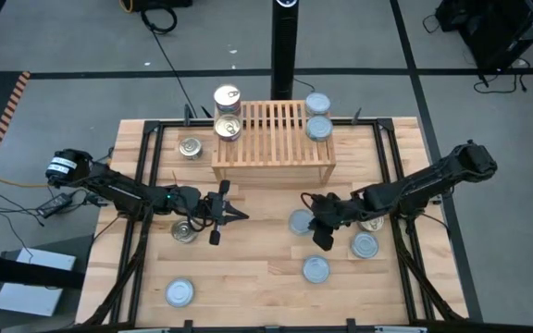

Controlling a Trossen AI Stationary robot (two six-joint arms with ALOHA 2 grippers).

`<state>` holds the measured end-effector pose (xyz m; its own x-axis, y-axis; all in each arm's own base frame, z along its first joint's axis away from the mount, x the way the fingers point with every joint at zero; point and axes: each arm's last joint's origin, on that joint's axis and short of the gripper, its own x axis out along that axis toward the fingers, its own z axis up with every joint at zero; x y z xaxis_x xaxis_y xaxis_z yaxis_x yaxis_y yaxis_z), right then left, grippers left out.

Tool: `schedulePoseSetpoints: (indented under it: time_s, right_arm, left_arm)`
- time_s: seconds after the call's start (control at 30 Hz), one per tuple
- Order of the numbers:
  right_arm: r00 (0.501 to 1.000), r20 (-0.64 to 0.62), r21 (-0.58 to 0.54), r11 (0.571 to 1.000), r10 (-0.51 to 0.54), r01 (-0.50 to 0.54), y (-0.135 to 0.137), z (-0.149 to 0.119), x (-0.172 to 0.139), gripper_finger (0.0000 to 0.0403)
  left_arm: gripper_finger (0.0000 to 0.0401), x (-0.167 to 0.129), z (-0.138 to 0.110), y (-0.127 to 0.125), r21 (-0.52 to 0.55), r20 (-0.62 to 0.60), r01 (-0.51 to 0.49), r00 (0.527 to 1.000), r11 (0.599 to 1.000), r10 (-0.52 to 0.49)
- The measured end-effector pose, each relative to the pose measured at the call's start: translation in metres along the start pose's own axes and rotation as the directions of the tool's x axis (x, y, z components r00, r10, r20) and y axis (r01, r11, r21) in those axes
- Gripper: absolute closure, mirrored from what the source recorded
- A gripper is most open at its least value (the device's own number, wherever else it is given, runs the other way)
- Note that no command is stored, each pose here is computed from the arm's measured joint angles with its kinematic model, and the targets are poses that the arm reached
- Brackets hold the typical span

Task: Stack canned seafood by type on shelf
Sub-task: Stack the green tuna can on top of the other green tuna can on the shelf

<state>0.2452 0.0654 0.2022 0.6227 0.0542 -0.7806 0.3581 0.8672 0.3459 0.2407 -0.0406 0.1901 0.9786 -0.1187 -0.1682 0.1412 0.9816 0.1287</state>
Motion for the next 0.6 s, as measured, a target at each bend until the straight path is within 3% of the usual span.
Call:
schedulePoseSetpoints:
  time_s: [0.17,0.33,0.47,0.6]
  right_arm:
    - [0.997,0.022,-0.032,0.997,-0.07,0.07,0.005,-0.005,-0.004,0.0273]
    - [0.982,0.004,0.042,0.981,-0.188,0.188,0.001,-0.019,-0.005,0.0241]
    - [0.968,0.02,0.057,0.967,-0.25,0.249,-0.003,-0.037,-0.001,0.0254]
    - [0.969,0.06,0.03,0.97,-0.241,0.239,-0.007,-0.054,0.007,0.0304]
  left_arm:
    - [0.0393,0.0,0.0,0.0,-0.06,-0.003,-0.006,1.0,0.998,0.006]
    - [0.0393,0.012,0.002,0.0,-0.115,-0.069,-0.012,0.998,0.993,0.005]
    - [0.0393,0.031,0.004,0.0,-0.134,-0.107,-0.014,0.994,0.991,0.0]
    - [0.0393,0.052,0.001,-0.002,-0.159,-0.137,-0.019,0.991,0.987,-0.003]
